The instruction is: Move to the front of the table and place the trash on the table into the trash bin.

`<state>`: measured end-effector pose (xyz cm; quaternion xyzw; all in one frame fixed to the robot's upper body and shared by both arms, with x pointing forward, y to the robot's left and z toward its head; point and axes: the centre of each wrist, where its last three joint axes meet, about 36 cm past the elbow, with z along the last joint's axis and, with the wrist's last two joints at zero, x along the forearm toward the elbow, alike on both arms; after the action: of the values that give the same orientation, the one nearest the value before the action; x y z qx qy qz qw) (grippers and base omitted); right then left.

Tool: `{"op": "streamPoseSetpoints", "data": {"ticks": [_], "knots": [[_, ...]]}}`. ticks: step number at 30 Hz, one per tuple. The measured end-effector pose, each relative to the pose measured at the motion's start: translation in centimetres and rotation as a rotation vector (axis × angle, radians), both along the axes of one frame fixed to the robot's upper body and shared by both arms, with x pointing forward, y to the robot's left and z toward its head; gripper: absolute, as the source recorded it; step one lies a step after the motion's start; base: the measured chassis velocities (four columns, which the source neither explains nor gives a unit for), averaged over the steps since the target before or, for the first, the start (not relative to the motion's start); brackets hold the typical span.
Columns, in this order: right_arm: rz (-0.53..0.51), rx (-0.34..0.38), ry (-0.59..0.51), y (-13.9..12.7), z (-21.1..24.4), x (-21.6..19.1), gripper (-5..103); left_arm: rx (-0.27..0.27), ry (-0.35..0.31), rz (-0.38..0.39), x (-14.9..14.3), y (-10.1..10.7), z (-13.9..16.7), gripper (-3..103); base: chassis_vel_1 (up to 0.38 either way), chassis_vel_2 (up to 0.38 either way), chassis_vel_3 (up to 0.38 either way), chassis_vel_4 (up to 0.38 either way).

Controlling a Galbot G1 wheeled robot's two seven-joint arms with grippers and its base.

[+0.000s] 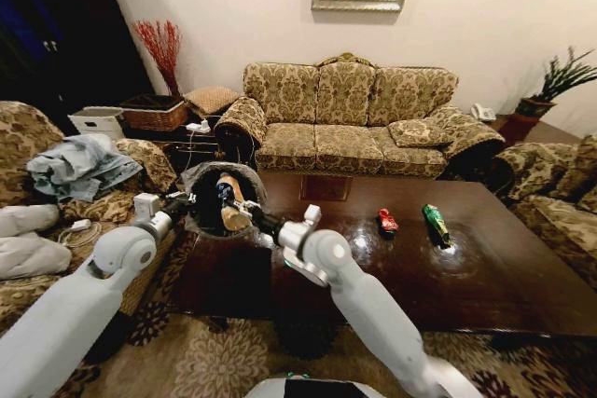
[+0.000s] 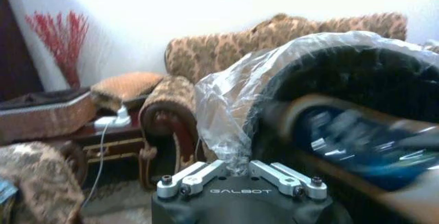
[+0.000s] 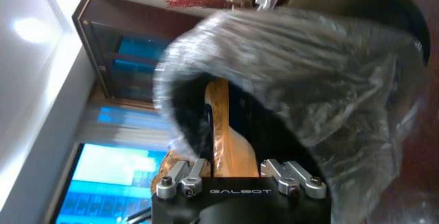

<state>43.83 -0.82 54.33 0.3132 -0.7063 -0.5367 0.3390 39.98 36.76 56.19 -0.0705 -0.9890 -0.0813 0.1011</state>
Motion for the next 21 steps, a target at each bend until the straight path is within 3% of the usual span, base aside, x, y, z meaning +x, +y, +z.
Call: {"op": "streamPoseSetpoints", "data": {"ticks": [3, 9, 10, 12, 16, 18, 21], "knots": [[-0.023, 0.005, -0.022, 1.0, -0.5, 0.7, 37, -0.001, -0.007, -0.011, -0.3, -0.3, 0.4, 0, 0.000, 0.000, 0.000, 0.000], [-0.067, 0.030, -0.101, 1.0, -1.5, 0.9, 65, 0.010, 0.035, 0.013, -0.1, 0.4, -0.2, 0, 0.000, 0.000, 0.000, 0.000], [-0.067, 0.030, -0.101, 1.0, -1.5, 0.9, 65, 0.010, 0.035, 0.013, -0.1, 0.4, -0.2, 0, 0.000, 0.000, 0.000, 0.000], [-0.079, 0.057, -0.146, 0.2, -1.6, 0.8, 76, 0.028, 0.076, 0.012, 0.0, 0.8, -0.4, 0, 0.000, 0.000, 0.000, 0.000], [-0.073, 0.076, -0.191, -0.6, -1.6, 0.4, 81, 0.053, 0.131, 0.010, 0.2, 1.1, -0.1, 0, 0.000, 0.000, 0.000, 0.000], [-0.058, 0.064, -0.203, -1.8, -1.6, 0.2, 99, 0.100, 0.227, 0.007, 0.6, 2.3, 2.1, 0, 0.000, 0.000, 0.000, 0.000], [-0.039, 0.061, -0.191, -2.1, -1.7, -0.1, 100, 0.114, 0.248, 0.000, 0.8, 2.6, 3.1, 0, 0.000, 0.000, 0.000, 0.000]]}}
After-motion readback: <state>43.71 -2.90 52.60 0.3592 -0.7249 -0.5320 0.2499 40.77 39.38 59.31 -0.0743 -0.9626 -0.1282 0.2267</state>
